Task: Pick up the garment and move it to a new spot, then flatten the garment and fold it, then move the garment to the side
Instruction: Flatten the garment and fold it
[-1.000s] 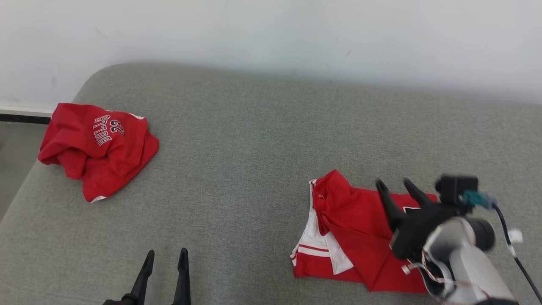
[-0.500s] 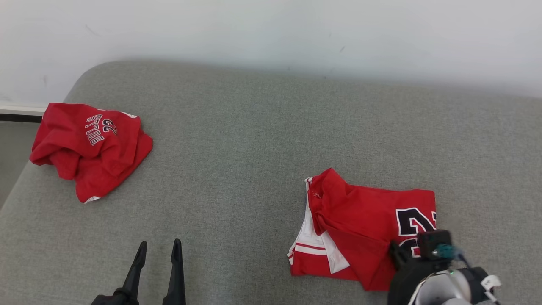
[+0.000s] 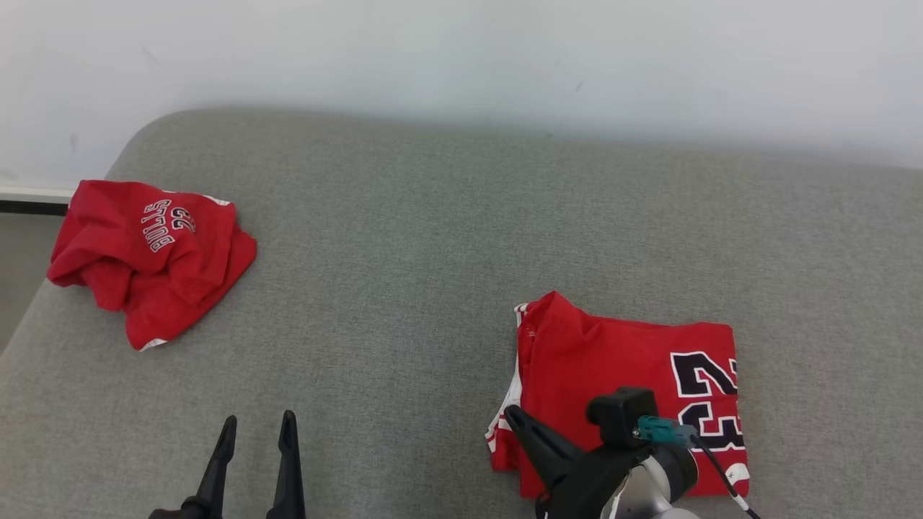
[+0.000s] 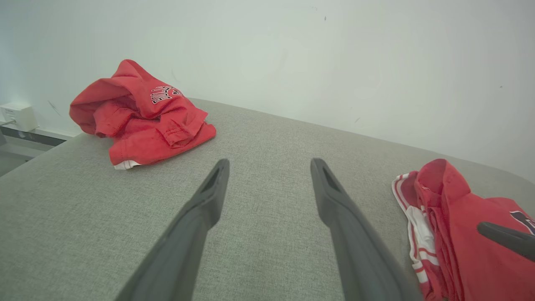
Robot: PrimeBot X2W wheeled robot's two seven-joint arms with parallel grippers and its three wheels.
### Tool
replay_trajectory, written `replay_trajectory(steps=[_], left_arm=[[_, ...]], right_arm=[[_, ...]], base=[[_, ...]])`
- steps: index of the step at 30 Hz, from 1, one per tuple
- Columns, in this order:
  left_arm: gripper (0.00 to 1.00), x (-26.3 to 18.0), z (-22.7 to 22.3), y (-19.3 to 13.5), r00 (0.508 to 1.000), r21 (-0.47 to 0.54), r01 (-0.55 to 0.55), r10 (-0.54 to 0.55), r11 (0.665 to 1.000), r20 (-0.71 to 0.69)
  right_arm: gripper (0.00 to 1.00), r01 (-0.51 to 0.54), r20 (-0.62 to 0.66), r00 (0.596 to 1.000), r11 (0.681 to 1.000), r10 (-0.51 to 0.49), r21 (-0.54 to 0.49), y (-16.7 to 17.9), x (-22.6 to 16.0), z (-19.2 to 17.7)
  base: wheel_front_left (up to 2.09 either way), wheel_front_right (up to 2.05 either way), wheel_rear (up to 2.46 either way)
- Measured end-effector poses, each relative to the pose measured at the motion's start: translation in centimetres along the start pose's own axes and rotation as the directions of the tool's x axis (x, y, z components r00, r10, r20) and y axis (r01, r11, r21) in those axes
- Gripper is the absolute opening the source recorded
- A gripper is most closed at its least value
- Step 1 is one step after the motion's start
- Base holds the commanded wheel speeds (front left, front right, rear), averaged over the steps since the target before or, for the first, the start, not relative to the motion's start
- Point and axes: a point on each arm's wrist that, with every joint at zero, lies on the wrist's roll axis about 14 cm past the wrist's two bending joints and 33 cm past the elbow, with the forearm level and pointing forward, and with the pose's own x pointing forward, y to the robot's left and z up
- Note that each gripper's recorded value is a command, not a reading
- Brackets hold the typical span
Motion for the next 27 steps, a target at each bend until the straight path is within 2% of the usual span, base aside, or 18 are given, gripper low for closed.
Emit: replay_trajectory(steps=[3,4,5,6,9,12,16,21,24,27], left_arm=[[1.00,0.0,0.2,0.0,1.000,0.001,-0.004,0.004,1.000,0.006],[1.00,0.1,0.3,0.0,1.000,0.001,-0.002,0.002,1.000,0.009],[1.00,0.1,0.4,0.0,1.000,0.001,-0.001,0.001,1.000,0.013],[1.00,0.1,0.5,0.0,1.000,0.001,-0.001,0.001,1.000,0.018],[1.00,0.0,0.9,0.0,1.000,0.001,-0.001,0.001,1.000,0.030],[1.00,-0.2,1.2,0.1,0.999,-0.006,-0.004,0.004,1.000,0.039],[1.00,0.0,2.0,-0.1,0.998,-0.009,0.005,-0.005,1.000,0.065],[1.00,0.2,2.4,-0.4,0.997,-0.012,0.017,-0.016,1.000,0.078],[1.00,0.1,2.4,-0.5,0.997,-0.008,0.025,-0.024,1.000,0.077],[1.00,-0.1,2.0,-0.4,0.998,-0.001,0.027,-0.026,1.000,0.065]], right_arm=[[0.00,-0.009,0.072,0.997,1.000,0.007,0.024,0.3,-0.4,1.8],[0.04,0.002,0.108,0.994,0.999,-0.006,0.032,-0.1,-0.7,2.6],[0.47,0.016,0.141,0.990,0.999,-0.022,0.037,-0.6,-1.0,3.3],[1.00,0.036,0.176,0.983,0.999,-0.043,0.040,-1.2,-1.5,4.0],[1.00,0.115,0.279,0.952,0.992,-0.125,0.053,-3.4,-3.4,5.8],[1.00,0.202,0.381,0.902,0.979,-0.202,0.040,-5.4,-5.8,7.4],[1.00,0.333,0.478,0.822,0.942,-0.309,0.036,-8.2,-9.5,8.3],[1.00,0.454,0.521,0.754,0.890,-0.400,0.026,-10.5,-13.0,7.7],[1.00,0.511,0.498,0.736,0.859,-0.458,0.035,-12.0,-14.6,6.1],[1.00,0.536,0.468,0.738,0.843,-0.486,0.029,-12.6,-15.4,4.4]], base=[[0.00,0.00,0.00],[0.00,0.00,0.00],[0.00,0.00,0.00],[0.00,0.00,0.00],[0.00,0.00,0.00],[0.00,0.00,0.00],[0.00,0.00,0.00],[0.00,0.00,0.00],[0.00,0.00,0.00],[0.00,0.00,0.00]])
